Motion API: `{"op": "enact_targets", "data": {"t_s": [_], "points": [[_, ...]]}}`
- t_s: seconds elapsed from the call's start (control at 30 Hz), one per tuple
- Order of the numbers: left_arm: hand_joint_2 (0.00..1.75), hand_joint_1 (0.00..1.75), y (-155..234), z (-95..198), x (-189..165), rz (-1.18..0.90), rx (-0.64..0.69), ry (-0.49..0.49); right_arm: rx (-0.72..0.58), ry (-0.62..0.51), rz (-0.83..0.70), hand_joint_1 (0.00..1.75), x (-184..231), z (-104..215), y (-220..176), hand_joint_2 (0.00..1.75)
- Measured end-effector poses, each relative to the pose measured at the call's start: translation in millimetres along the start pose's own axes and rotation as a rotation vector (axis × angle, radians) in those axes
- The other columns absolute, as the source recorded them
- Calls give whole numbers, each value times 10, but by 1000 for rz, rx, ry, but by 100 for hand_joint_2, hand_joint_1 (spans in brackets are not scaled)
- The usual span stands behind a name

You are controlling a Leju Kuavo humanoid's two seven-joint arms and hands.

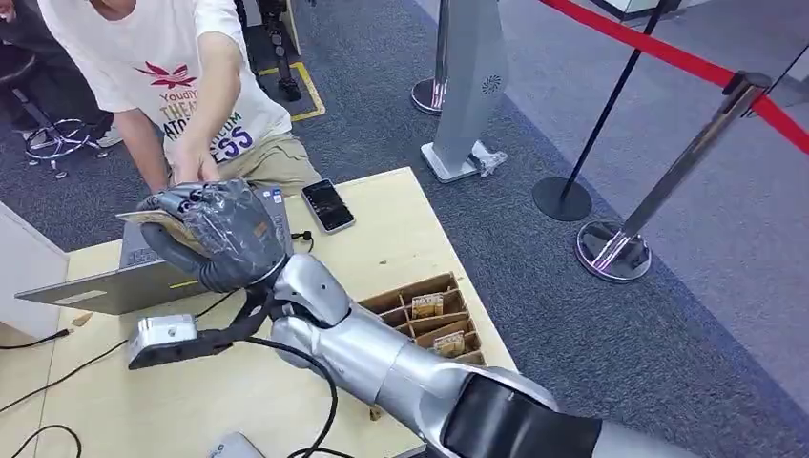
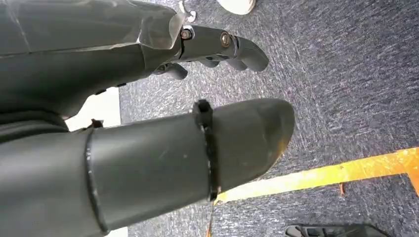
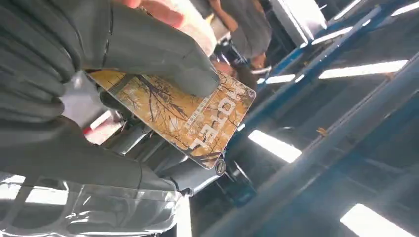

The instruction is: Pass the card to the sensor for recognition and then transmit it.

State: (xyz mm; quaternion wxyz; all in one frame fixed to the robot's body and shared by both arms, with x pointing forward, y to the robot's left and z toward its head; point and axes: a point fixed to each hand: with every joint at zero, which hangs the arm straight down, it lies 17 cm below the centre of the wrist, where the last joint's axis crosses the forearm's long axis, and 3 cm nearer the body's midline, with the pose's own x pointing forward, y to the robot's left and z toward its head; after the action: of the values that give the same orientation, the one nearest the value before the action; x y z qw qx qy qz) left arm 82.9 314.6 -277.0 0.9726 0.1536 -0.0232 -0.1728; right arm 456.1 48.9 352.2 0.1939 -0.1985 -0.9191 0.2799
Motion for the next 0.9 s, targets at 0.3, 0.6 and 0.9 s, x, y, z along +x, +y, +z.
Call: {"op": "enact_targets", "data": {"t_s": [0.3, 0.6, 0.9], "points": [[0, 0, -6, -5, -35, 6, 6, -4, 3, 10, 82, 171, -117, 203, -7, 175], [0, 0, -21, -13, -115, 43, 13, -2, 3, 31, 89, 0, -153, 312, 5, 175], [0, 0, -81, -11, -197, 66, 1, 4, 19, 40, 91, 0, -163, 365, 60, 175]]}}
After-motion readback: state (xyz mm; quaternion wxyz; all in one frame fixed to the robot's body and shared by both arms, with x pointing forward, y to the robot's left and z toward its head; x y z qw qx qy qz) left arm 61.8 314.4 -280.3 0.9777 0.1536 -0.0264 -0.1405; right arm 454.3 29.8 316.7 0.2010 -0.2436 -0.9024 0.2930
